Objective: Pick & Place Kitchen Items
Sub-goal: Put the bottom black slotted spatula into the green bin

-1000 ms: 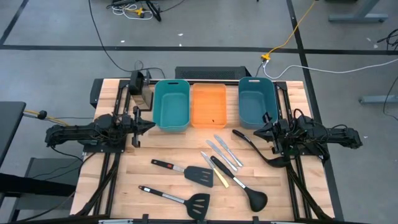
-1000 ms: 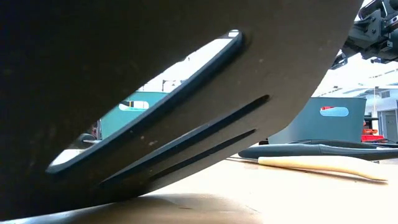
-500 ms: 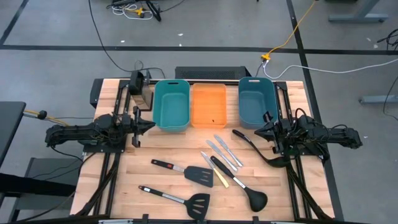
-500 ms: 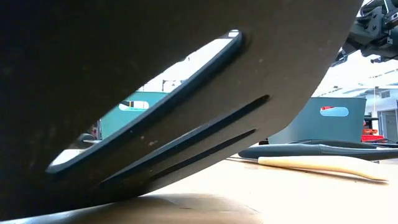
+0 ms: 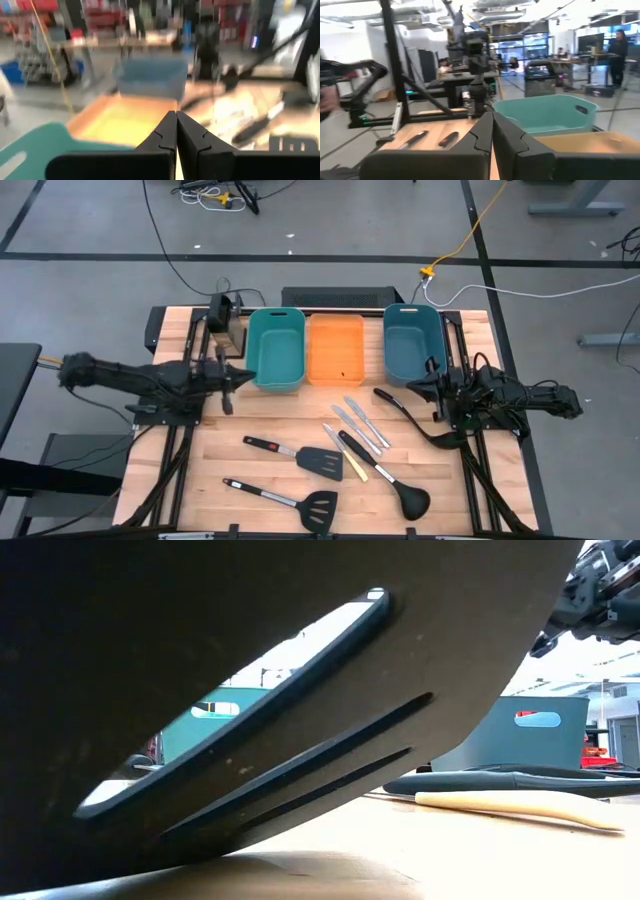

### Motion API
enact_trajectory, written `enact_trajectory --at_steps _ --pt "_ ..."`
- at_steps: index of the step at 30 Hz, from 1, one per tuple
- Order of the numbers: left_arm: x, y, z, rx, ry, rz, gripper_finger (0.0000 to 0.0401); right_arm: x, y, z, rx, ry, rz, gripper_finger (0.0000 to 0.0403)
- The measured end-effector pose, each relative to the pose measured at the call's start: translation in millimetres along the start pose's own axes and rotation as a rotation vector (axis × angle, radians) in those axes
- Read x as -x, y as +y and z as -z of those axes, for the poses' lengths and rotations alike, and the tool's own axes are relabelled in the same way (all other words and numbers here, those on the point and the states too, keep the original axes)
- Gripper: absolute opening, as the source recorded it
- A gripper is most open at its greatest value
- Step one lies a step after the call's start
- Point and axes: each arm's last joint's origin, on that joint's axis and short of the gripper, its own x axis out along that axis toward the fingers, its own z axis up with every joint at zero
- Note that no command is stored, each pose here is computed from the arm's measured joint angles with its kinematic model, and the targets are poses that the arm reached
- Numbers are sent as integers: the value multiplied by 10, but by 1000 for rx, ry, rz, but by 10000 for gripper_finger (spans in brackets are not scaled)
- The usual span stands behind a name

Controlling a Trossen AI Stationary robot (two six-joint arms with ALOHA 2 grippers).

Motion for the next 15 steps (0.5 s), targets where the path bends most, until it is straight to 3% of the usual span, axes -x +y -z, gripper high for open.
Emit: enact_trajectory --at_steps 6,11,15 --pt "-247 -296 -318 -40 443 36 17 -1 1 12 -2 12 -6 16" --pt "-454 -599 -338 -89 753 111 63 -3 1 14 -2 14 -5 16" --pt "-574 -876 -240 -70 912 268 120 -3 1 13 1 14 -5 16"
